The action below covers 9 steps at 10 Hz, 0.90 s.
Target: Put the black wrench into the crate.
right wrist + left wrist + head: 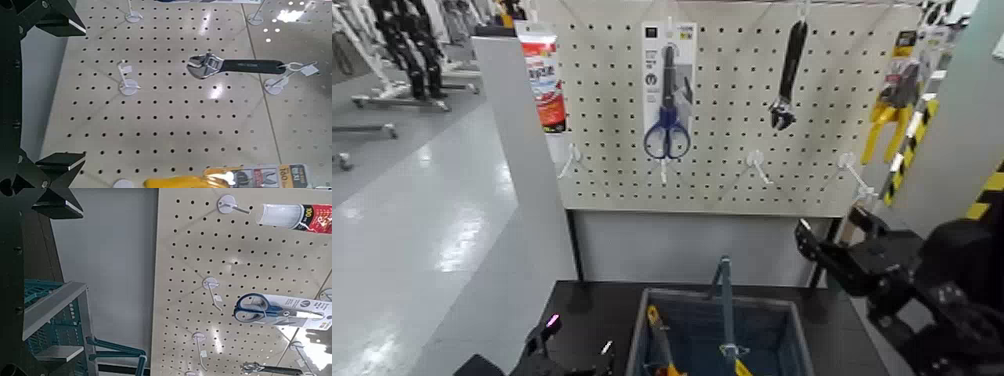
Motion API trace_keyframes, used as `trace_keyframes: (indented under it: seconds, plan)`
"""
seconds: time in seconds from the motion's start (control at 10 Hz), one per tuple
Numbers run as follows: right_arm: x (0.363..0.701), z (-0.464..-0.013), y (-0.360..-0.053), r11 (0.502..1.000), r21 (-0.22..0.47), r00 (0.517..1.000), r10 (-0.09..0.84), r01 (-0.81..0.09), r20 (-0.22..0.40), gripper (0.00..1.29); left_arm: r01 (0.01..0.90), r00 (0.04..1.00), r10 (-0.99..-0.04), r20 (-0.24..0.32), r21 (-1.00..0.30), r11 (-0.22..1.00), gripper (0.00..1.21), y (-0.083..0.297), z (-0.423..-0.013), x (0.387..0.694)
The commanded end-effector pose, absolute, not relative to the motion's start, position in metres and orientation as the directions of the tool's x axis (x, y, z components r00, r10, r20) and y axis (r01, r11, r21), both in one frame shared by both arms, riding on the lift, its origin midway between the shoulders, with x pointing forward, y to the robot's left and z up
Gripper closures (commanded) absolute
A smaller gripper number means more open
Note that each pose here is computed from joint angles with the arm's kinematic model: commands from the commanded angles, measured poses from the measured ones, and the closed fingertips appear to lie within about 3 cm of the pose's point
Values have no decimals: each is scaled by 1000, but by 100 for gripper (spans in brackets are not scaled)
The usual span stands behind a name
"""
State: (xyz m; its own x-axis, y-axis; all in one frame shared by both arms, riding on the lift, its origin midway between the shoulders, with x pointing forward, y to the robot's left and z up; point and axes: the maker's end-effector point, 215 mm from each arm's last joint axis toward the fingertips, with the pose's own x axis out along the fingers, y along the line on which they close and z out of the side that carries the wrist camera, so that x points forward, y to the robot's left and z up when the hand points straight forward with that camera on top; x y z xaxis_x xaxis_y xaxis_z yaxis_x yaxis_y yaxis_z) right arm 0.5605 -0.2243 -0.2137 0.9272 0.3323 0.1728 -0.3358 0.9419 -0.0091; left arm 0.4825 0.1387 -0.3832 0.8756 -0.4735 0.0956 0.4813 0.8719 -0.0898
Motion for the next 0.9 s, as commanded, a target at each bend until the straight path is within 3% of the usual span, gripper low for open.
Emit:
trace_keyframes:
  seconds: [0.1, 0.3, 0.9]
  plan:
    - [580, -170, -211, 925, -32, 896, 376, -379, 238, 18, 489, 871, -481, 96, -90, 868, 10, 136, -383, 484]
    - [595, -144, -194, 899, -61, 863, 434, -434, 259, 18, 495, 868, -487, 95, -88, 864, 10, 134, -383, 486]
    - [619, -64, -181, 834, -119, 769, 544, -538, 335, 18, 504, 863, -497, 94, -88, 859, 10, 131, -384, 487]
